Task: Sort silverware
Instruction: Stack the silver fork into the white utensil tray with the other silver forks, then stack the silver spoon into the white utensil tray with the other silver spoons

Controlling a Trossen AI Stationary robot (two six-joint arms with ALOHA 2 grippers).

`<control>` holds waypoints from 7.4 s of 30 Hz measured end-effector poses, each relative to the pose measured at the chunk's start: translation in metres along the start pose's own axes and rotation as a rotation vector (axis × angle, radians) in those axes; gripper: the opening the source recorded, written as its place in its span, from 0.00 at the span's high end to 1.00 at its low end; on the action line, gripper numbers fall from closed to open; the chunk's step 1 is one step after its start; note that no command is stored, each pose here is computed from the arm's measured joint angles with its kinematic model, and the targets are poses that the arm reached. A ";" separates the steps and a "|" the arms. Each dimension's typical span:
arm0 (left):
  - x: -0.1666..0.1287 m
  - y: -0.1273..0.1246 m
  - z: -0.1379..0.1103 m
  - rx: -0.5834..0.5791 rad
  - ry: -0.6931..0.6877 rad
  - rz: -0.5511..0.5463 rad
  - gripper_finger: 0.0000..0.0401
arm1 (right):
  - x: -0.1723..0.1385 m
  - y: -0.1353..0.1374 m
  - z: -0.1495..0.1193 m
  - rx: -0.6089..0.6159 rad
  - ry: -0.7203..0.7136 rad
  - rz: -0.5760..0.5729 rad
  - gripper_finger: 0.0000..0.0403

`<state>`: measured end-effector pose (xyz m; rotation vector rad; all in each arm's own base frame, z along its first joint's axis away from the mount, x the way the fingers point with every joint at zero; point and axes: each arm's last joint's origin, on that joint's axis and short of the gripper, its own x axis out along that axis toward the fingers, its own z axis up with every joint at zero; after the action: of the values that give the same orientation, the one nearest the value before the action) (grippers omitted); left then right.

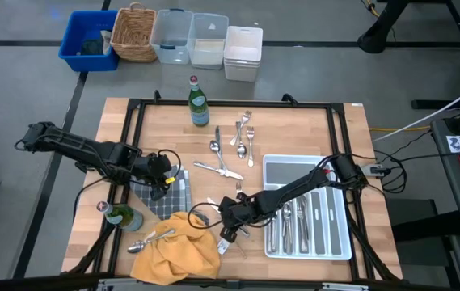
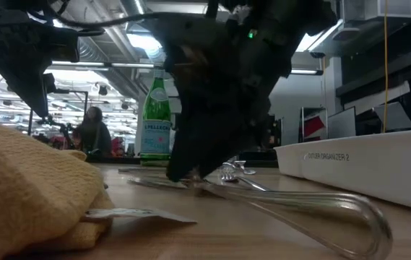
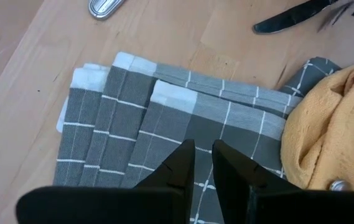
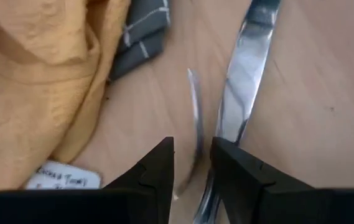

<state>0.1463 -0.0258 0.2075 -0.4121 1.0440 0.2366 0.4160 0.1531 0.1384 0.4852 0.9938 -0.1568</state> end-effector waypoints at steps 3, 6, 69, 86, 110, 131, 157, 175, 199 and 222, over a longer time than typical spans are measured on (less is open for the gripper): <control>0.000 0.000 0.000 0.001 0.000 0.000 0.89 | 0.007 0.000 -0.001 0.027 0.002 0.007 0.72; 0.000 0.000 0.000 0.010 0.000 0.000 0.89 | 0.011 0.000 -0.003 0.074 0.012 0.014 0.76; -0.003 -0.017 0.032 -0.100 -0.361 -0.104 0.89 | -0.156 -0.069 -0.109 0.411 0.398 -0.613 0.99; 0.003 -0.025 0.047 -0.131 -0.482 -0.134 0.89 | -0.143 -0.085 -0.127 0.460 0.379 -0.643 0.88; 0.034 -0.026 0.102 -0.092 -0.706 -0.108 0.89 | -0.166 -0.083 -0.119 0.475 0.316 -0.537 0.71; 0.072 0.020 0.151 -0.376 -0.558 0.036 0.89 | -0.204 -0.095 -0.099 0.510 0.076 -0.454 0.71; 0.133 0.064 0.148 -0.979 -0.235 0.145 0.89 | -0.197 -0.117 -0.070 0.418 0.087 -0.436 0.71; 0.145 0.056 0.152 -1.119 -0.265 0.059 0.89 | -0.197 -0.117 -0.069 0.273 0.070 -0.457 0.71; 0.145 0.073 0.152 -1.202 -0.305 0.118 0.89 | -0.197 -0.118 -0.069 0.237 0.056 -0.471 0.71; 0.166 0.077 0.155 -1.199 -0.331 0.083 0.98 | -0.197 -0.117 -0.068 0.219 0.058 -0.463 0.71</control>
<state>0.3197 0.1104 0.1138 -1.3508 0.4907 0.9813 0.2162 0.0633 0.2344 0.4531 1.1407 -0.6754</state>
